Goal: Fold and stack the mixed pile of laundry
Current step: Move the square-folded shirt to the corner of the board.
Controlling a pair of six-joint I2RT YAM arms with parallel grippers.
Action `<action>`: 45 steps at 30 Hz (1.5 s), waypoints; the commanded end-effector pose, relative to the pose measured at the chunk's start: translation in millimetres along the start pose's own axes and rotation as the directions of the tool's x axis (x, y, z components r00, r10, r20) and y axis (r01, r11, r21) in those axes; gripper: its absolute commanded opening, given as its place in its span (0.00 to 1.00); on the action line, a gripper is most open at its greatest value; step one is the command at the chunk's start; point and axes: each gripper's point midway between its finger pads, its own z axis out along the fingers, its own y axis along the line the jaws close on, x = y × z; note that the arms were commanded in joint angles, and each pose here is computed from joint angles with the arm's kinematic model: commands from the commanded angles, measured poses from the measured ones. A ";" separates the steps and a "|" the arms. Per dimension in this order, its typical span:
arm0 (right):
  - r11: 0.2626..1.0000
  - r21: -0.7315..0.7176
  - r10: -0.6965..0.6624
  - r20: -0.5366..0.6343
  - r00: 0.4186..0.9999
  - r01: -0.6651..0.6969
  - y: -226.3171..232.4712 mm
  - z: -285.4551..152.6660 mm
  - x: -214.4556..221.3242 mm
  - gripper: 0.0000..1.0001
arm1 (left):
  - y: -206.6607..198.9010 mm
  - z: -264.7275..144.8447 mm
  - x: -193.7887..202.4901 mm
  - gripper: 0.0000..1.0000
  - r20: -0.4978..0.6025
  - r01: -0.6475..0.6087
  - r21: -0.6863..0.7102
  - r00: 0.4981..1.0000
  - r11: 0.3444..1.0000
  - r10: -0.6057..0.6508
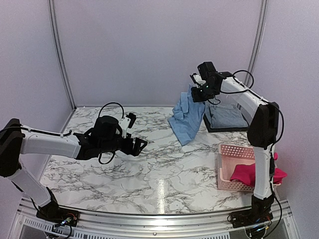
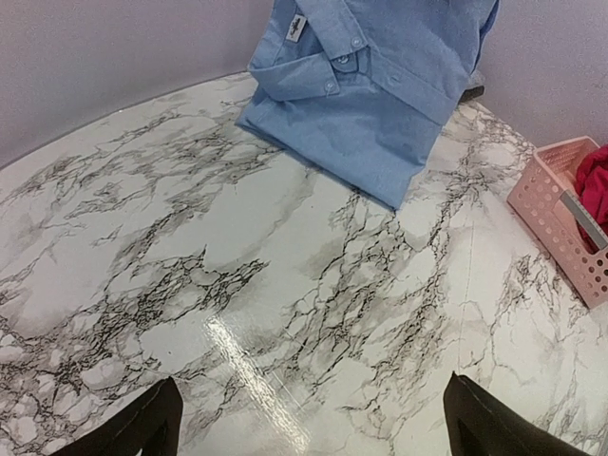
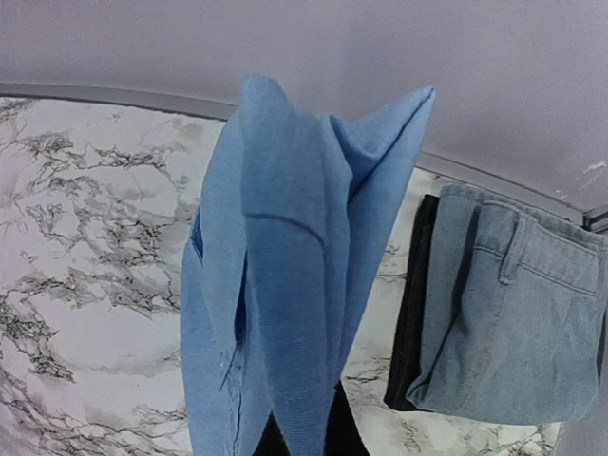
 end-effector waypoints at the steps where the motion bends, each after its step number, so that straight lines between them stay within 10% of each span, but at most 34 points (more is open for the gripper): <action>1: 0.995 0.096 0.007 0.129 0.992 -0.020 -38.6 -49.7 -40.3 0.00 | 5.3 -5.9 4.6 0.99 -0.014 -0.026 -0.023 1.000 0.999 0.026; 22: 0.978 0.156 0.081 0.333 0.939 -0.139 -104.5 -123.0 -94.1 0.00 | 9.8 -5.5 12.1 0.99 -0.030 -0.041 -0.042 0.999 0.998 0.039; 45: 0.959 0.131 0.214 0.239 0.947 -0.250 -243.0 -41.8 -11.6 0.00 | 11.1 1.6 8.7 0.99 -0.051 -0.067 -0.054 0.997 0.996 0.065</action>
